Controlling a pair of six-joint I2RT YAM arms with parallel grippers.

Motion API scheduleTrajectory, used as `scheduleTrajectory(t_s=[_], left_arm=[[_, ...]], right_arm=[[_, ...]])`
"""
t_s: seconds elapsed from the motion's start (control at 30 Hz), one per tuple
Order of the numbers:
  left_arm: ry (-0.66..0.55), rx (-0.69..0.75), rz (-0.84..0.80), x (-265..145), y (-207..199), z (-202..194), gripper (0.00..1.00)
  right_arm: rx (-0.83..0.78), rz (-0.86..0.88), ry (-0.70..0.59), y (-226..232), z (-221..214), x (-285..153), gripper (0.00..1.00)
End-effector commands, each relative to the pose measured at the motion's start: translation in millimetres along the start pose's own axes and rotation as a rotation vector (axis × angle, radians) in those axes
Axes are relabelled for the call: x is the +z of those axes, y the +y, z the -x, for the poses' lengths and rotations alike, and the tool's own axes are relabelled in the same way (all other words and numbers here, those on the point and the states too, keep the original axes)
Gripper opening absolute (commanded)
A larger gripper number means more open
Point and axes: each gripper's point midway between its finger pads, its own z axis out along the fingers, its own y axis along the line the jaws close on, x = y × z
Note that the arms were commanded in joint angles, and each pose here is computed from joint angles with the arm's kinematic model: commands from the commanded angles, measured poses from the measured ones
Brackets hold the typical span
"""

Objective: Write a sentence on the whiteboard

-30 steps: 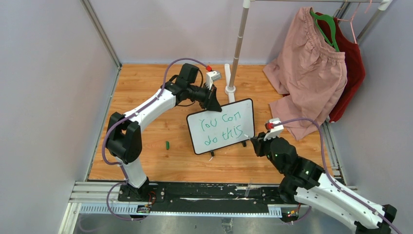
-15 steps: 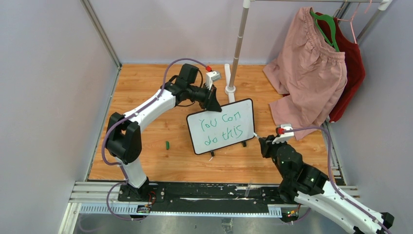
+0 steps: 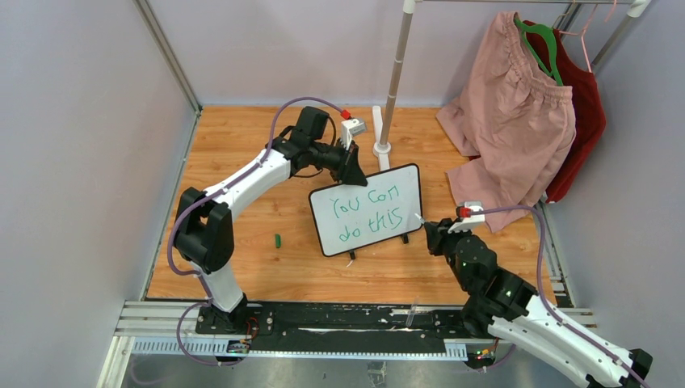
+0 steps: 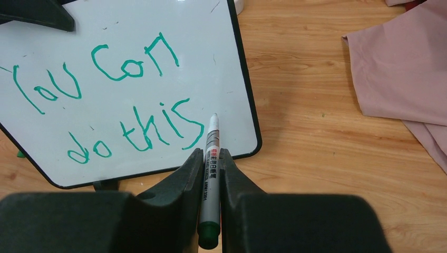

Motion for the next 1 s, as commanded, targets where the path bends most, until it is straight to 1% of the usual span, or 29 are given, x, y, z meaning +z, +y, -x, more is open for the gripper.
scheduleTrajectory(t_s=[0.0,0.13,0.4,0.6,0.97], left_arm=[[0.002,0.018,0.001,-1.6,-9.0,-1.1,0.00],[0.002,0.019,0.005,-1.3,-7.8,-2.6,0.00],[0.003,0.018,0.007,-0.9,-7.1,-3.0,0.00],[0.003,0.016,0.007,-1.1,-7.3,-2.8,0.00],[-0.002,0.017,0.007,-2.0,-8.5,-2.1,0.00]], right_arm=[[0.049,0.026,-0.010,6.8,2.4,5.1,0.00],[0.066,0.040,0.015,10.8,0.3,7.7,0.00],[0.066,0.046,0.024,9.4,-3.5,9.3,0.00],[0.050,0.054,0.082,11.7,-16.6,12.4,0.00],[0.030,0.017,0.111,4.9,-24.8,16.5,0.00]])
